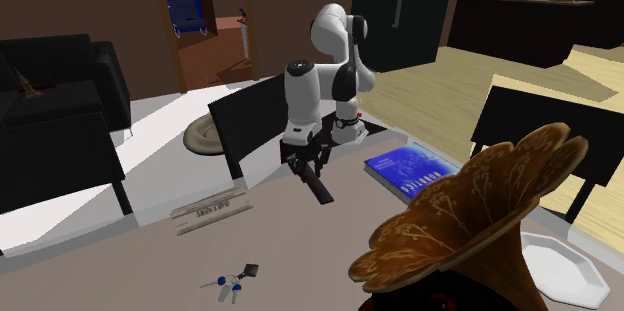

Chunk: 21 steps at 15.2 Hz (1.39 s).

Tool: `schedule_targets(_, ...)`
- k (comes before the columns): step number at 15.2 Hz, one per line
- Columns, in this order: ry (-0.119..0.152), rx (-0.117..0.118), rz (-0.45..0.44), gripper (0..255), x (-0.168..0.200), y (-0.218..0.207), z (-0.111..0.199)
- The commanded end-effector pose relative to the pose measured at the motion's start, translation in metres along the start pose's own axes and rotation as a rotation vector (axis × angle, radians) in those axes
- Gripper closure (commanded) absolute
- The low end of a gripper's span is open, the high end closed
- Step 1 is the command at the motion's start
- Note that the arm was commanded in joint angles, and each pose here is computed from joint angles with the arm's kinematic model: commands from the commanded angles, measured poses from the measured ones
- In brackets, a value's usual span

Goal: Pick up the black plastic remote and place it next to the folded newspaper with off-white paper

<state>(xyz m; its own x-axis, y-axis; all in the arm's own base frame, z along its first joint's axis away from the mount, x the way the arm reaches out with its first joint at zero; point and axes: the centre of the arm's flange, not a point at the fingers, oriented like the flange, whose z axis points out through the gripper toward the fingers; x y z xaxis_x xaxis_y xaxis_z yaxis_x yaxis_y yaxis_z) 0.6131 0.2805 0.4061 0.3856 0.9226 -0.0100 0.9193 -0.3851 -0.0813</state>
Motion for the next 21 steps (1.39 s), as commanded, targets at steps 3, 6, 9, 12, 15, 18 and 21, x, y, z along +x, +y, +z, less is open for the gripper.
schedule_targets(3, 0.000, 0.000, -0.001, 255, -0.031, 0.049, -0.005)
schedule_targets(6, 0.000, 0.000, -0.001, 255, -0.031, 0.050, 0.011)
schedule_targets(9, 0.000, 0.000, -0.001, 255, -0.030, 0.051, 0.027)
schedule_targets(12, 0.000, 0.000, -0.001, 255, -0.030, 0.053, 0.043)
schedule_targets(15, 0.000, 0.000, -0.001, 255, -0.030, 0.054, 0.059)
schedule_targets(18, 0.000, 0.000, -0.001, 255, -0.030, 0.055, 0.074)
schedule_targets(21, 0.000, 0.000, -0.001, 255, -0.030, 0.055, 0.074)
